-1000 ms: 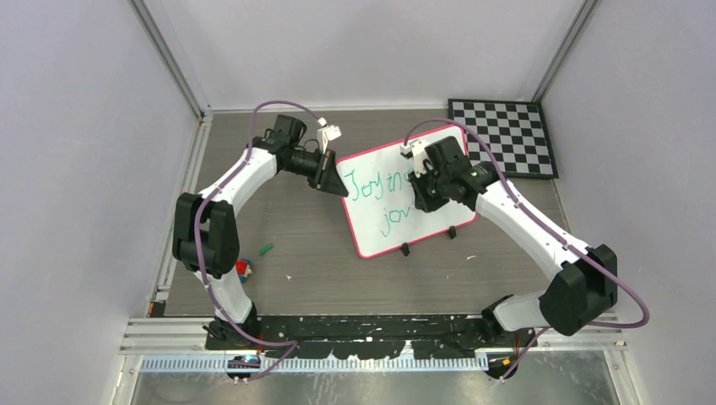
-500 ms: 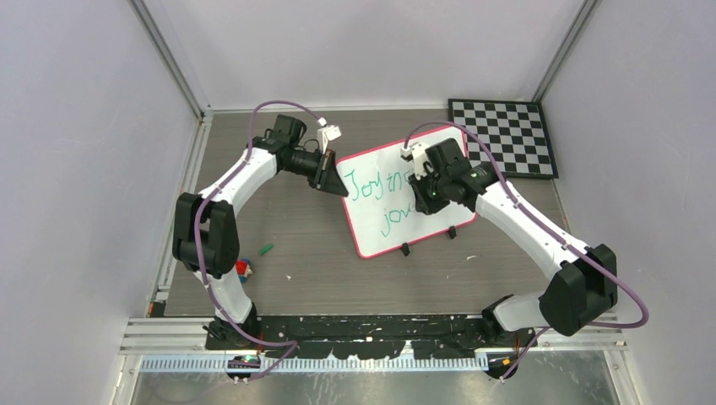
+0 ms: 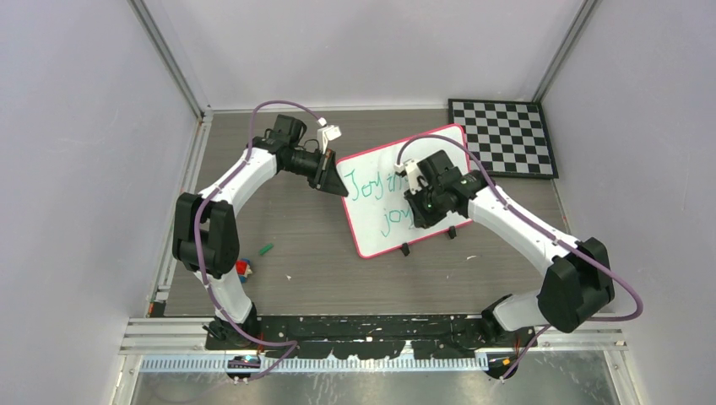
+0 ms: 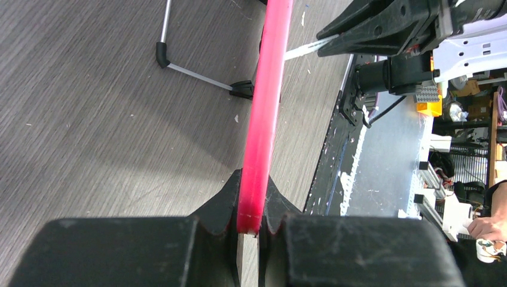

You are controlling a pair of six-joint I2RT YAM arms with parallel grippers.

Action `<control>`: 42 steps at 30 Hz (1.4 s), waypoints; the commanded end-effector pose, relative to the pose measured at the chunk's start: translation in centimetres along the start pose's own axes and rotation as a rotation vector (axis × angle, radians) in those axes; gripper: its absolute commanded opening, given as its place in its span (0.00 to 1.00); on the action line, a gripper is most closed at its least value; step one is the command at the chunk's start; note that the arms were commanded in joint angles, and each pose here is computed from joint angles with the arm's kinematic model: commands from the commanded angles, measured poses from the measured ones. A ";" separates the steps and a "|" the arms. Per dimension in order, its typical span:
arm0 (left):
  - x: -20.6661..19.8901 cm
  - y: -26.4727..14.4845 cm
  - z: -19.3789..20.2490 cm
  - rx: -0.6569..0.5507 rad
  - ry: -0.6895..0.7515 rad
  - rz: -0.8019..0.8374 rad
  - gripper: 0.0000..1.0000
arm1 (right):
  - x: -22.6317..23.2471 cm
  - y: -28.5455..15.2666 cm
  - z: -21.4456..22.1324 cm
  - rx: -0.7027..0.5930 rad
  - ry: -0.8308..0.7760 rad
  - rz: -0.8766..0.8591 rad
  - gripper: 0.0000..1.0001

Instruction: Write a sentence on the whiteboard

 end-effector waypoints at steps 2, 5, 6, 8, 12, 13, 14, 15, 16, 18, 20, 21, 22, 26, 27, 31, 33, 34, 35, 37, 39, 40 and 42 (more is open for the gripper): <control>0.0 -0.3 -0.4 -0.007 0.047 -0.036 0.00 | 1.3 1.1 -2.4 -0.097 -0.030 -0.009 0.00; -0.1 -0.3 -0.4 -0.006 0.049 -0.037 0.00 | 1.7 0.6 -2.6 -0.104 -0.029 -0.038 0.00; -0.2 -0.4 -0.5 -0.007 0.050 -0.037 0.00 | 1.9 0.3 -2.6 -0.107 -0.029 -0.048 0.00; -0.2 -0.4 -0.5 -0.007 0.050 -0.036 0.00 | 1.9 -0.4 -2.4 -0.113 -0.025 -0.059 0.00; -0.2 -0.4 -0.6 -0.010 0.052 -0.031 0.00 | 1.2 -2.3 -1.8 -0.144 0.006 -0.085 0.00; -0.3 -0.4 -0.6 -0.012 0.052 -0.030 0.00 | 0.7 -2.9 -1.7 -0.151 0.021 -0.084 0.00; -0.3 -0.4 -0.6 -0.013 0.053 -0.029 0.00 | 0.2 -3.3 -1.6 -0.160 0.034 -0.083 0.00; -0.3 -0.4 -0.6 -0.013 0.053 -0.028 0.00 | -0.3 -3.7 -1.6 -0.169 0.048 -0.074 0.00; -0.3 -0.4 -0.6 -0.013 0.053 -0.028 0.00 | -0.8 -4.0 -1.6 -0.178 0.061 -0.064 0.00; -0.4 -0.5 -0.6 -0.013 0.054 -0.030 0.00 | -1.9 -4.3 -1.6 -0.190 0.088 -0.044 0.00; -0.4 -0.5 -0.6 -0.014 0.056 -0.030 0.00 | -2.6 -4.3 -1.8 -0.194 0.108 -0.023 0.00; -0.4 -0.5 -0.6 -0.015 0.056 -0.031 0.00 | -2.9 -4.3 -1.9 -0.196 0.115 -0.012 0.00; -0.4 -0.5 -0.6 -0.014 0.056 -0.030 0.00 | -3.0 -4.2 -2.0 -0.196 0.117 -0.004 0.00; -0.3 -0.4 -0.6 -0.014 0.052 -0.030 0.00 | -2.9 -4.0 -2.5 -0.208 0.119 -0.015 0.00; -0.3 -0.4 -0.6 -0.014 0.050 -0.030 0.00 | -2.9 -4.0 -2.7 -0.212 0.120 -0.021 0.00; -0.4 -0.5 -0.6 -0.016 0.054 -0.032 0.00 | -2.8 -3.9 -3.4 -0.221 0.120 -0.031 0.00; -0.4 -0.5 -0.6 -0.016 0.054 -0.032 0.00 | -2.8 -3.8 -3.7 -0.225 0.121 -0.030 0.00; -0.4 -0.5 -0.6 -0.016 0.054 -0.031 0.00 | -2.8 -3.8 -3.9 -0.229 0.121 -0.027 0.00; -0.4 -0.5 -0.6 -0.016 0.053 -0.031 0.00 | -2.9 -3.7 -4.0 -0.232 0.121 -0.022 0.00; -0.4 -0.5 -0.6 -0.015 0.054 -0.030 0.00 | -3.0 -3.5 -4.2 -0.230 0.121 -0.018 0.00; -0.4 -0.5 -0.6 -0.016 0.055 -0.031 0.00 | -2.8 -3.2 -4.4 -0.222 0.118 -0.019 0.00; -0.4 -0.5 -0.7 -0.017 0.057 -0.031 0.00 | -2.7 -3.1 -4.5 -0.222 0.114 -0.021 0.00; -0.3 -0.4 -0.6 -0.016 0.057 -0.031 0.00 | -2.4 -3.0 -4.6 -0.220 0.105 -0.024 0.00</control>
Point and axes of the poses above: each gripper's point midway between its finger pads, its own y axis out along the fingers, its own x axis along the line the jaws close on, z = x × y, the point moved 10 cm from there along -y, back along the fingers, and after that the axes turned 13 degrees about y, right-handed, at the moved point
